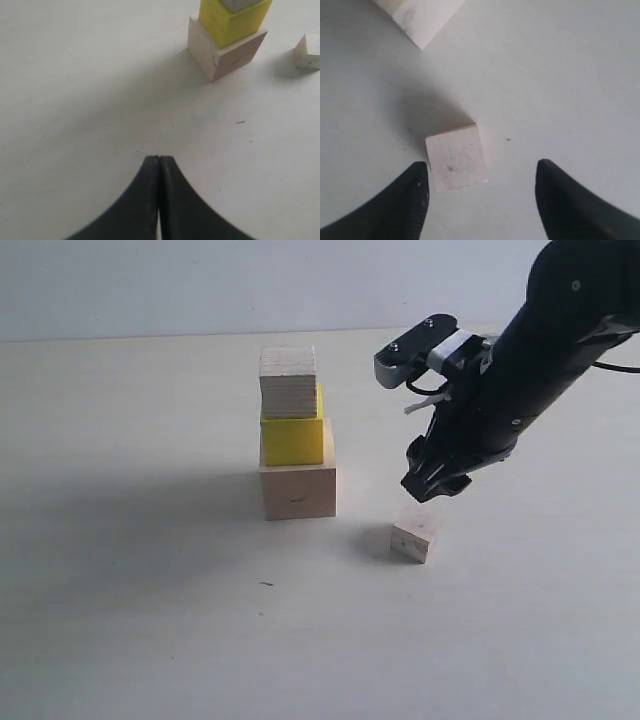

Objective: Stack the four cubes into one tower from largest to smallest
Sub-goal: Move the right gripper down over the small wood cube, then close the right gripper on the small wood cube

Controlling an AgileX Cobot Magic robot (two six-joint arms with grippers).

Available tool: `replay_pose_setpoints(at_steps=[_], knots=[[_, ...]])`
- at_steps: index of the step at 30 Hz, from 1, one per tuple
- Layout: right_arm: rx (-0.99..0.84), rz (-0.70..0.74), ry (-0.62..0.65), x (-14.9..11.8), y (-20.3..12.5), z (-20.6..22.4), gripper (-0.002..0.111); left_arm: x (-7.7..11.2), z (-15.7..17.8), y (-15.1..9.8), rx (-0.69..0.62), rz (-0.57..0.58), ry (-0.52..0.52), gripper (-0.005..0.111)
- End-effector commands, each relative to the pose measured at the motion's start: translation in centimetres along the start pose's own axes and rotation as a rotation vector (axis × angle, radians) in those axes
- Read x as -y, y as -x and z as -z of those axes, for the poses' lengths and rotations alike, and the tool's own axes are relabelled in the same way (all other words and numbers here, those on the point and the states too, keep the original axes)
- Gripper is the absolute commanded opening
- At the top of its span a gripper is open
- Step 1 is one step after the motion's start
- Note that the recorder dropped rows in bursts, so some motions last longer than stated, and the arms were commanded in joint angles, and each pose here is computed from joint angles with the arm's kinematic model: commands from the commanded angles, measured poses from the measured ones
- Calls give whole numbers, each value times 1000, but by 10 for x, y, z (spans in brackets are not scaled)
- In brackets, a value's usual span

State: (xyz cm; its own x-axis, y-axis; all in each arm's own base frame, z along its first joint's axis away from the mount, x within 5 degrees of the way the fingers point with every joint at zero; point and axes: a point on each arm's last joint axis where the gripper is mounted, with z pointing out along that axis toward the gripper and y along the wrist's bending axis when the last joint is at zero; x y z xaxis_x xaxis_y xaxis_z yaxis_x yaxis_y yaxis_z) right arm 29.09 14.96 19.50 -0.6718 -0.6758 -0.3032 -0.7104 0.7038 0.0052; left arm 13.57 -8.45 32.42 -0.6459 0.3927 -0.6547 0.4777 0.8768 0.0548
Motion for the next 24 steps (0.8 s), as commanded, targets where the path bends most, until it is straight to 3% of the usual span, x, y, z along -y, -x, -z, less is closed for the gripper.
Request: replay_pose_setpoints(at_steps=[1, 8, 24], knots=[[-87, 32, 39, 5, 11, -8, 60, 0, -1, -2, -23, 4, -5, 0], [-190, 79, 98, 6, 12, -30, 60, 0, -1, -3, -31, 4, -4, 0], [-183, 125, 151, 4, 12, -47, 60, 0, -1, -2, -24, -22, -5, 0]])
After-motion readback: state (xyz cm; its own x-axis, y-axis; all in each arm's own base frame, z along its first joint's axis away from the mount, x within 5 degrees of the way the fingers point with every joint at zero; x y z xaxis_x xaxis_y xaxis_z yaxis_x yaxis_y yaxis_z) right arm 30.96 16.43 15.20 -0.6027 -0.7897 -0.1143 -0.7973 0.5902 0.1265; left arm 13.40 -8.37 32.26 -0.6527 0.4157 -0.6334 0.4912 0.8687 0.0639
